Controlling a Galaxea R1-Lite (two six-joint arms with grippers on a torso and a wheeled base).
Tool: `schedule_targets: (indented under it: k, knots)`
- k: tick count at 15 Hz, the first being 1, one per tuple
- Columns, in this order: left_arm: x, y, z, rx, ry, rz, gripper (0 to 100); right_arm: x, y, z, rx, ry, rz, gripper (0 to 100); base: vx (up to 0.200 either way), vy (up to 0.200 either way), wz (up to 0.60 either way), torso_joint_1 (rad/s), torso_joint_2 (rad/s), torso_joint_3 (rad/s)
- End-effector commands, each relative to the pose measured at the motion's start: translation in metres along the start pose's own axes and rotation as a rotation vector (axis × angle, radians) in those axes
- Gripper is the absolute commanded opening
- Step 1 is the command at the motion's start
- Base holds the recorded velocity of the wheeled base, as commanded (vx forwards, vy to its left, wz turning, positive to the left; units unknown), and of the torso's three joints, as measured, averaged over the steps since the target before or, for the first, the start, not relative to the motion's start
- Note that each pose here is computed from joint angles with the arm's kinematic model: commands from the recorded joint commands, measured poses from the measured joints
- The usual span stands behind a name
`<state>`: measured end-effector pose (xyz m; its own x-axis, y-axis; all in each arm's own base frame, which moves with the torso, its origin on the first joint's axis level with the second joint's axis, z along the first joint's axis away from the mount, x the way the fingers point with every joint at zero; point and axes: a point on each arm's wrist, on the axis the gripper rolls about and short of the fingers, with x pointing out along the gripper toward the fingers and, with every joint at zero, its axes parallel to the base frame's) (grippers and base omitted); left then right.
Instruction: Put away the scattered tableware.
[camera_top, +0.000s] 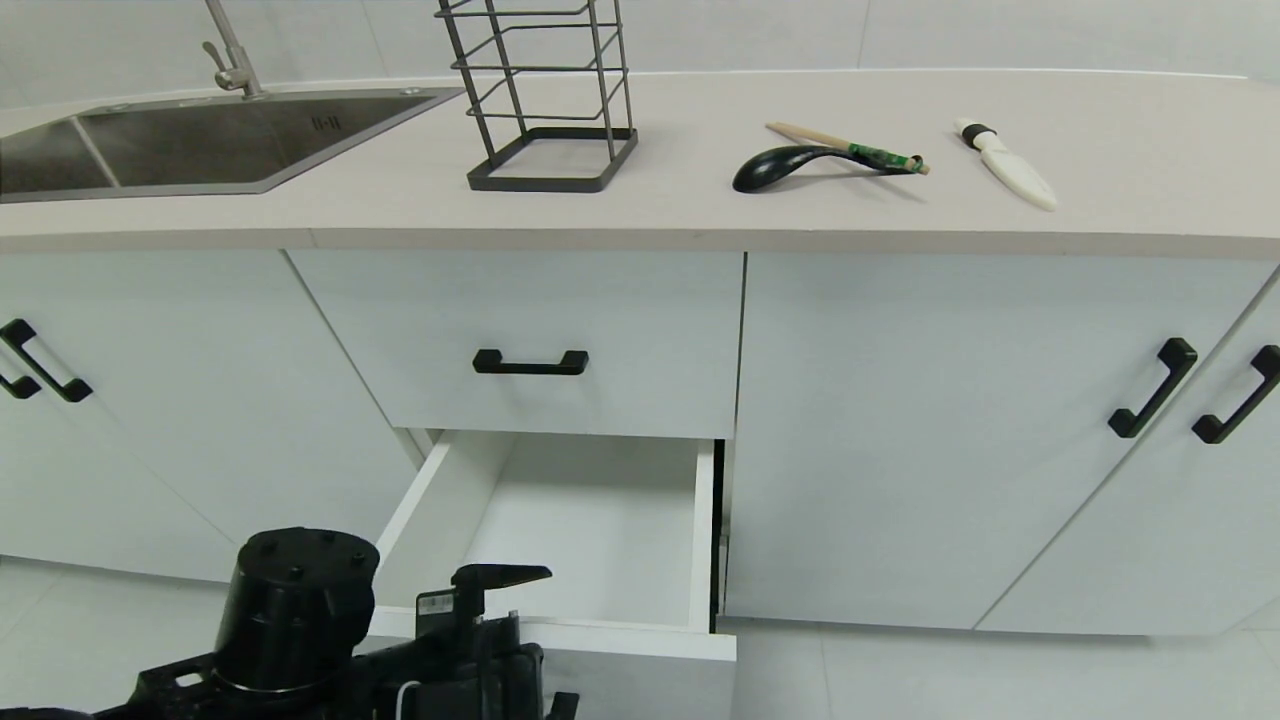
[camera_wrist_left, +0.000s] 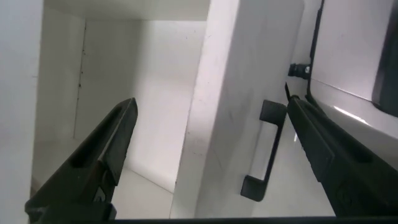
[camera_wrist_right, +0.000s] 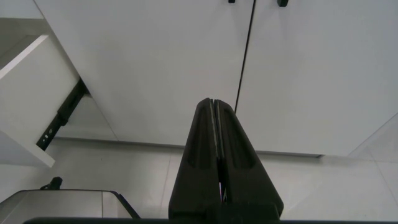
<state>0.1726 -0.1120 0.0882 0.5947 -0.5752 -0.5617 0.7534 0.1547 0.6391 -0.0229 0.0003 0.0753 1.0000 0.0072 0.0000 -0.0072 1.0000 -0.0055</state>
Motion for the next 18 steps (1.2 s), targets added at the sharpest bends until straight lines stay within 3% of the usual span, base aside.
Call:
schedule_targets:
  k: [1,2,3,4,5,6,7,8,9,10,11,12,13,14,16,17,18]
  knots:
    - [-0.03,-0.005,0.021,0.063,-0.11,0.047,100,0.0,0.0,0.0,-0.001,0.002,0.0,0,0.0,0.0,0.0,0.0,0.0,0.0]
    - [-0.042,-0.002,0.03,0.08,-0.155,0.083,100,0.0,0.0,0.0,-0.001,0.002,0.0,0,0.0,0.0,0.0,0.0,0.0,0.0]
    - [-0.055,0.007,0.04,0.072,-0.191,0.129,100,0.0,0.0,0.0,-0.001,0.002,0.0,0,0.0,0.0,0.0,0.0,0.0,0.0]
    - [-0.069,0.015,0.047,0.034,-0.215,0.16,100,0.0,0.0,0.0,-0.001,0.002,0.0,0,0.0,0.0,0.0,0.0,0.0,0.0]
    - [-0.082,0.022,0.051,-0.031,-0.214,0.186,100,0.0,0.0,0.0,-0.001,0.002,0.0,0,0.0,0.0,0.0,0.0,0.0,0.0]
    - [-0.094,0.028,0.047,-0.149,-0.148,0.241,100,0.0,0.0,0.0,-0.001,0.002,0.0,0,0.0,0.0,0.0,0.0,0.0,0.0]
    - [-0.106,0.036,0.044,-0.295,-0.09,0.293,100,0.0,0.0,0.0,-0.001,0.002,0.0,0,0.0,0.0,0.0,0.0,0.0,0.0]
    - [-0.115,0.051,0.043,-0.46,-0.06,0.329,100,0.0,0.0,0.0,-0.001,0.002,0.0,0,0.0,0.0,0.0,0.0,0.0,0.0]
    - [-0.124,0.065,0.042,-0.589,-0.053,0.369,100,0.0,0.0,0.0,-0.001,0.0,0.0,0,0.0,0.0,0.0,0.0,0.0,0.0]
    - [-0.132,0.08,0.038,-0.742,-0.096,0.381,100,0.0,0.0,0.0,-0.001,0.002,0.0,0,0.0,0.0,0.0,0.0,0.0,0.0]
    - [-0.137,0.084,0.03,-0.836,-0.161,0.345,100,0.0,0.0,0.0,-0.001,0.002,0.0,0,0.0,0.0,0.0,0.0,0.0,0.0]
    - [-0.142,0.081,0.02,-0.887,-0.212,0.331,100,0.0,0.0,0.0,-0.001,0.002,0.0,0,0.0,0.0,0.0,0.0,0.0,0.0]
    - [-0.148,0.072,0.009,-0.884,-0.272,0.356,100,0.0,0.0,0.0,-0.001,0.002,0.0,0,0.0,0.0,0.0,0.0,0.0,0.0]
    - [-0.151,0.061,0.004,-0.842,-0.334,0.392,100,0.0,0.0,0.0,-0.001,0.0,0.0,0,0.0,0.0,0.0,0.0,0.0,0.0]
    - [-0.155,0.026,-0.002,-0.749,-0.428,0.478,100,0.0,0.0,0.0,-0.001,0.0,0.0,0,0.0,0.0,0.0,0.0,0.0,0.0]
    - [-0.157,0.014,-0.004,-0.731,-0.448,0.497,100,0.0,0.0,0.0,-0.001,0.002,0.0,0,0.0,0.0,0.0,0.0,0.0,0.0]
    - [-0.159,-0.011,-0.008,-0.702,-0.476,0.529,100,0.0,0.0,0.0,-0.001,0.002,0.0,0,0.0,0.0,0.0,0.0,0.0,0.0]
